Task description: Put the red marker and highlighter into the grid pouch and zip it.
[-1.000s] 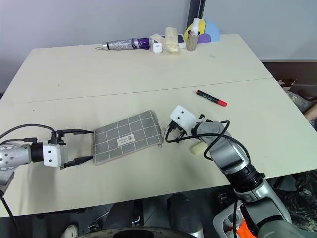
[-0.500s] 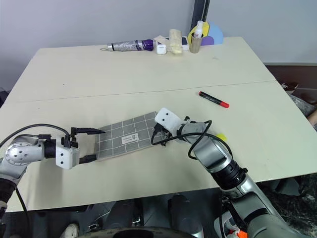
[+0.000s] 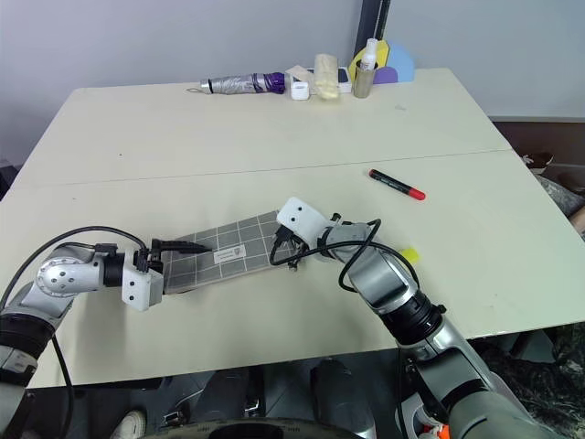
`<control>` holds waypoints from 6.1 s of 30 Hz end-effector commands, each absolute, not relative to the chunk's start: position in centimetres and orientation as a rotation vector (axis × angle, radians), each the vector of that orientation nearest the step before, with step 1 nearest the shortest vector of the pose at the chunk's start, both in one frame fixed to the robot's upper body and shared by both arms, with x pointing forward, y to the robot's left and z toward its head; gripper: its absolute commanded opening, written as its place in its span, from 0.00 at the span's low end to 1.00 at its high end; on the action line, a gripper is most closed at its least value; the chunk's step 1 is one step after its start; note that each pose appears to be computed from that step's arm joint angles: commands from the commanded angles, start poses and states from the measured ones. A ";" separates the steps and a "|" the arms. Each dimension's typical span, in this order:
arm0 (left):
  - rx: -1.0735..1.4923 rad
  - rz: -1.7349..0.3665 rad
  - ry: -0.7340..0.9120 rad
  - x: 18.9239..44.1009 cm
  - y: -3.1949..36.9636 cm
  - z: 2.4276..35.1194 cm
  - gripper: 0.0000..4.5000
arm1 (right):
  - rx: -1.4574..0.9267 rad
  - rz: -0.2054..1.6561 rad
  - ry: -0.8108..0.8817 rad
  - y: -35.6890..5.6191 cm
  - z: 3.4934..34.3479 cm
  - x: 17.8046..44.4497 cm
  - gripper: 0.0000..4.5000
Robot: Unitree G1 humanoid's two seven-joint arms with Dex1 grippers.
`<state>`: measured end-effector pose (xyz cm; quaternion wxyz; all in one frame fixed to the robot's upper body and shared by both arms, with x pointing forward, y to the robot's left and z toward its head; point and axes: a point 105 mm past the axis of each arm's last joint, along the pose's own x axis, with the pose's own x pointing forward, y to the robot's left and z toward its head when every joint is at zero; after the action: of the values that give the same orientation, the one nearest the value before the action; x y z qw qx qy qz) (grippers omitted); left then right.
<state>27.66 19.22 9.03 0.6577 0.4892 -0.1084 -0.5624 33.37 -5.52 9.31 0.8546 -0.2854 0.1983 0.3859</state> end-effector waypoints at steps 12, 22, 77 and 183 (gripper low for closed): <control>0.417 -0.954 -0.155 30.8 17.6 15.5 0.00 | -0.574 0.514 0.155 -14.7 18.5 36.7 0.06; 0.165 -0.829 -0.159 31.6 13.6 16.3 0.00 | -0.415 0.584 0.129 -14.2 19.3 34.9 0.99; 0.348 -0.848 -0.242 34.1 2.8 12.7 0.00 | -0.531 1.094 0.139 -0.6 17.7 29.0 0.02; 0.489 -0.989 -0.212 30.9 7.7 13.0 0.00 | -0.633 0.819 0.444 -17.7 16.1 30.2 0.19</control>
<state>31.37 8.20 11.90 0.8565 0.2184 -0.0727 -0.4619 30.01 -17.69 15.26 0.8456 -0.2846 0.2207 0.3940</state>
